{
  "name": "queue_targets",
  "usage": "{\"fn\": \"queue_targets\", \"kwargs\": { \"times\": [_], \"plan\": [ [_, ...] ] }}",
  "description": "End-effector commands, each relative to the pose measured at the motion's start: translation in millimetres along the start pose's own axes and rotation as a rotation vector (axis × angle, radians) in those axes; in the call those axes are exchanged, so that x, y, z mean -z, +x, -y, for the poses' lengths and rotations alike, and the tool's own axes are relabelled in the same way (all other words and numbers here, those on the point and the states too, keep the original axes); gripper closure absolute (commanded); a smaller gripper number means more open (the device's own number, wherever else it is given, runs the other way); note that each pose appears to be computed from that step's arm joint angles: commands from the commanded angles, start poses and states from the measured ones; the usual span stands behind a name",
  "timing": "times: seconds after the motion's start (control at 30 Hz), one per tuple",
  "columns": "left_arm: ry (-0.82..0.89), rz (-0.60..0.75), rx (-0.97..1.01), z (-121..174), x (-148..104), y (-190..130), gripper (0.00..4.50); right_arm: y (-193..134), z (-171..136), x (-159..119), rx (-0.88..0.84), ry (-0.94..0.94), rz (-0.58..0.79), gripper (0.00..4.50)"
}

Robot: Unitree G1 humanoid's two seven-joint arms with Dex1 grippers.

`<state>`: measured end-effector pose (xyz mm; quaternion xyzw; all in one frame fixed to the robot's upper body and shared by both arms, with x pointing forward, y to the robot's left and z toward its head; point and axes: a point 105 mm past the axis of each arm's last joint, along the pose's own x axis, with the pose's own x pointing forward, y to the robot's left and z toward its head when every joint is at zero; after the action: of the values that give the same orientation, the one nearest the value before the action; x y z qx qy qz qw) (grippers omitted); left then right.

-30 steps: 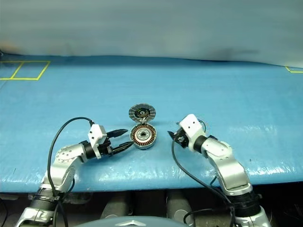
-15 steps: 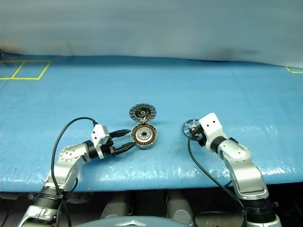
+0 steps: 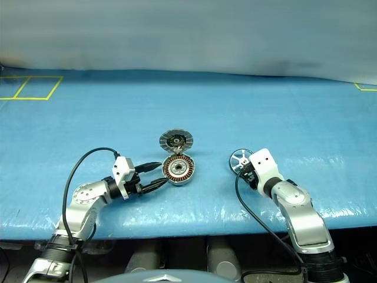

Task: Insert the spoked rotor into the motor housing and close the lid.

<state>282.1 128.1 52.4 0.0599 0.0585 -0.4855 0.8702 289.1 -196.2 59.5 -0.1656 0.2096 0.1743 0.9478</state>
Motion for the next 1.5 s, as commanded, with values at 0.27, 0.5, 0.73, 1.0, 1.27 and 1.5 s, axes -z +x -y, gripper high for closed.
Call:
{"fn": "queue_targets", "kwargs": {
  "times": [0.27,0.5,0.73,1.0,1.27,1.5],
  "plan": [
    [0.022,0.001,-0.017,-2,-3,-4,1.33,2,-7,-10,-0.037,0.121,0.076,3.57],
    [0.016,-0.001,-0.029,-2,-1,-7,1.33,-10,-34,-55,-0.227,0.241,0.308,4.08],
    [0.013,0.000,-0.031,-2,-1,-6,1.33,-16,-42,-65,-0.271,0.238,0.354,4.08],
    [0.012,-0.008,-0.033,-2,0,-8,1.33,-15,-39,-70,-0.237,0.143,0.364,4.08],
    [0.011,-0.009,-0.031,-3,0,-7,1.33,11,-52,-59,-0.251,0.057,0.277,2.89],
    [0.015,-0.010,-0.042,-2,0,-9,1.33,17,-68,-54,-0.301,0.054,0.255,2.89]
  ]
}}
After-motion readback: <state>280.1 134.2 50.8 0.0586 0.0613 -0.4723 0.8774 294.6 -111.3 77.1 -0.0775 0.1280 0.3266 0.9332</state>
